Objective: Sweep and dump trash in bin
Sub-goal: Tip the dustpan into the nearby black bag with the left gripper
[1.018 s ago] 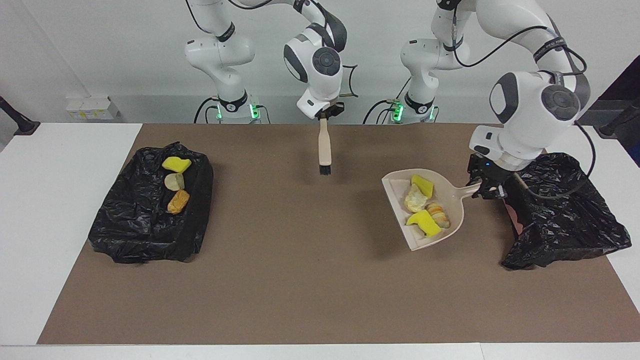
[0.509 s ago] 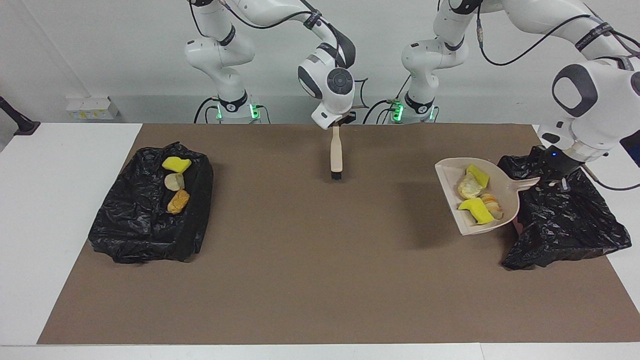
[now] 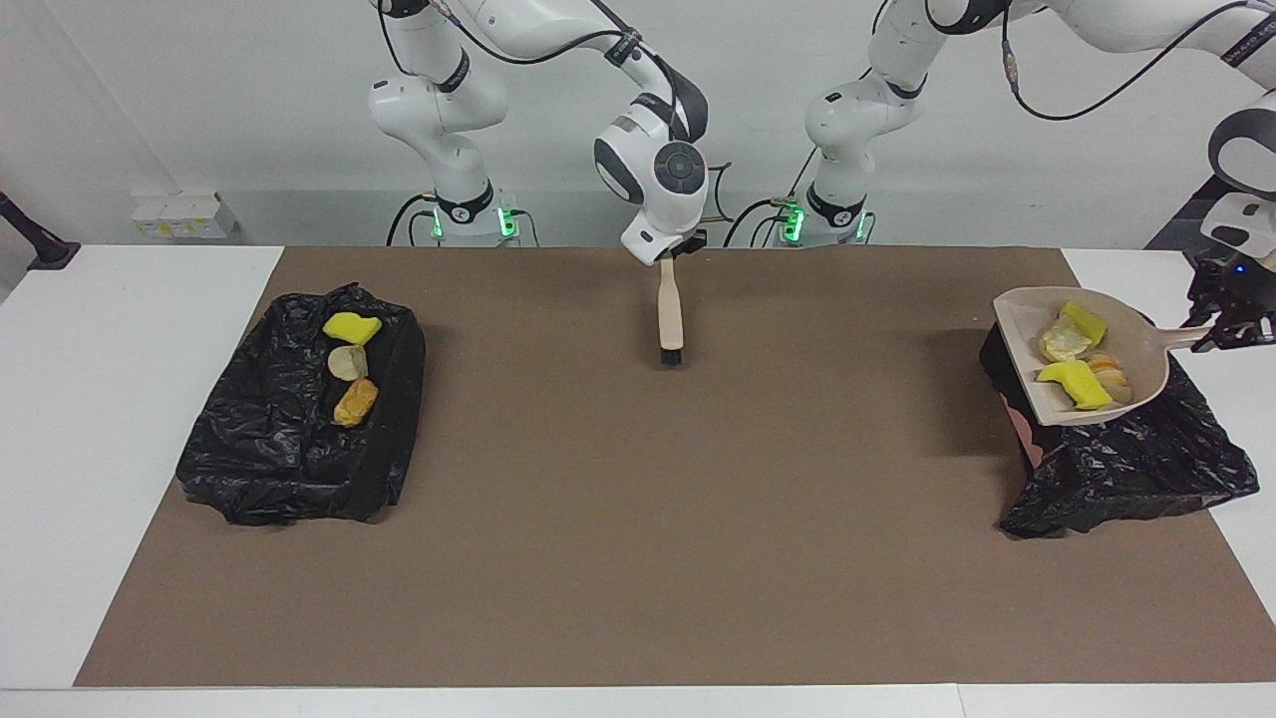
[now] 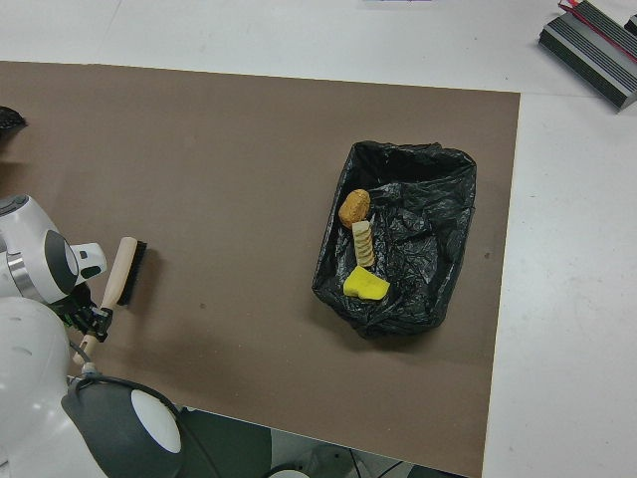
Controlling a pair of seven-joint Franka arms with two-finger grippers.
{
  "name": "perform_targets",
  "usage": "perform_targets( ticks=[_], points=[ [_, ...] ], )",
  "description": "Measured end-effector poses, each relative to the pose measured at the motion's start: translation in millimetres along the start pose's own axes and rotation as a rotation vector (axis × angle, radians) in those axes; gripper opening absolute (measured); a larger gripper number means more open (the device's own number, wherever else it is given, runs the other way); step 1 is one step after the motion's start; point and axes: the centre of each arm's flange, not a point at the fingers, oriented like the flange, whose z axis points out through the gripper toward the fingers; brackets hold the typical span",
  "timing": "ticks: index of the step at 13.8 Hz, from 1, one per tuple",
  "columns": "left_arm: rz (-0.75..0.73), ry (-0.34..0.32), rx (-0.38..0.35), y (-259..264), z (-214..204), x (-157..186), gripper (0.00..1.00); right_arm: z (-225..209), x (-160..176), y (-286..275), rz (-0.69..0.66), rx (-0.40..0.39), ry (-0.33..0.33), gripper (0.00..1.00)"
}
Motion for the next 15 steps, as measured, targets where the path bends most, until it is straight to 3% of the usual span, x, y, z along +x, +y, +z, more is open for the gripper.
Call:
perform_targets(
  ticks=[4,7,12,13,15],
  points=[
    [0.034,-0.184,0.026,-3,-5,-22,0.31,6,2,2,-0.016,-0.003,-0.008,0.27],
    [0.024,-0.314,0.002,-6,-7,-27,0.31,11,5,7,-0.03,-0.005,-0.01,0.27],
    [0.001,-0.562,-0.044,-21,-7,11,0.31,12,8,8,-0.031,0.009,0.005,0.28],
    [-0.014,-0.609,-0.045,-19,-6,20,0.31,12,9,7,-0.04,0.012,0.007,0.34],
    [-0.023,-0.694,-0.047,-11,-7,34,0.31,6,13,6,-0.058,0.026,0.027,0.58]
  ],
)
